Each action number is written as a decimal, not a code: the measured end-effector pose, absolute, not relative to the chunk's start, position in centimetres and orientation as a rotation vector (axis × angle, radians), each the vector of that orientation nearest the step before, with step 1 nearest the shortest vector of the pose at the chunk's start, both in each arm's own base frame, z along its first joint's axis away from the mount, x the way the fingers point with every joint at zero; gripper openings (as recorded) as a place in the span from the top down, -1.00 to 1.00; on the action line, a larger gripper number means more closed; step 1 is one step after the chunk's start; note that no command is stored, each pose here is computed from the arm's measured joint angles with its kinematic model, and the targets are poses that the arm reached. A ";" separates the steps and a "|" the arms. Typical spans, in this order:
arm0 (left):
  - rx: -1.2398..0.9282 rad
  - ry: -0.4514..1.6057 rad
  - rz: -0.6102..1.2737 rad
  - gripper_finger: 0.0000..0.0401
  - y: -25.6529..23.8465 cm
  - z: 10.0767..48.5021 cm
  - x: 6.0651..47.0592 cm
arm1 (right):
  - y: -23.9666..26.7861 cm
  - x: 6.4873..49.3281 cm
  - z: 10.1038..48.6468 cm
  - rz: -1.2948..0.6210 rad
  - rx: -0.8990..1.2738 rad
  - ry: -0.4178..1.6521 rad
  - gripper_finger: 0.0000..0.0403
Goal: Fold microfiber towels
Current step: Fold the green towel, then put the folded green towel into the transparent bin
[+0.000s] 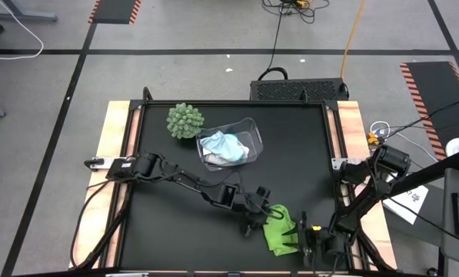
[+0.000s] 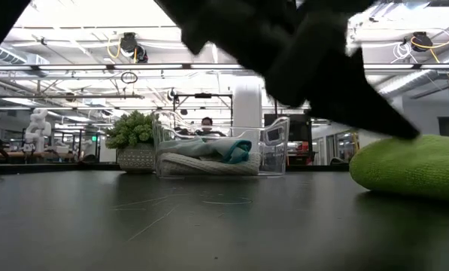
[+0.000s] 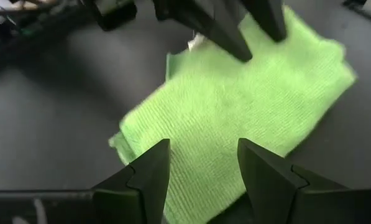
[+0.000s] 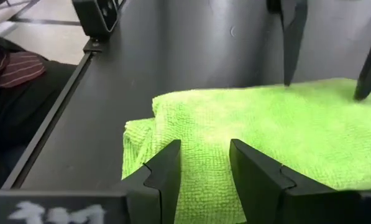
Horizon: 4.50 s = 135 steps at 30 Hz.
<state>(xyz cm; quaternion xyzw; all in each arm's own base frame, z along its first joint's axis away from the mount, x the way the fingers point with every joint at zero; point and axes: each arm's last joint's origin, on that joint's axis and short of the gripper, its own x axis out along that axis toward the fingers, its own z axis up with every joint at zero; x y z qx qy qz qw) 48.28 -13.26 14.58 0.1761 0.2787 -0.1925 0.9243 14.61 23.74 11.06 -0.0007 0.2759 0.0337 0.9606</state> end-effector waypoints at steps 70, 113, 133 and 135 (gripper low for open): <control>0.823 0.748 -0.343 0.06 -17.5 13.2 45.3 | 19.8 13.4 15.1 -0.414 1.282 1.145 0.12; 0.718 0.678 -0.433 0.49 -15.4 11.4 47.2 | 14.8 17.1 10.5 -0.168 1.315 0.723 -0.17; 0.694 0.693 -0.376 0.49 -15.0 12.9 46.8 | 14.8 17.9 11.1 -0.036 1.113 0.632 0.94; 0.699 0.663 -0.364 0.49 -15.1 14.8 46.5 | 14.8 17.9 11.1 -0.024 1.068 0.611 0.94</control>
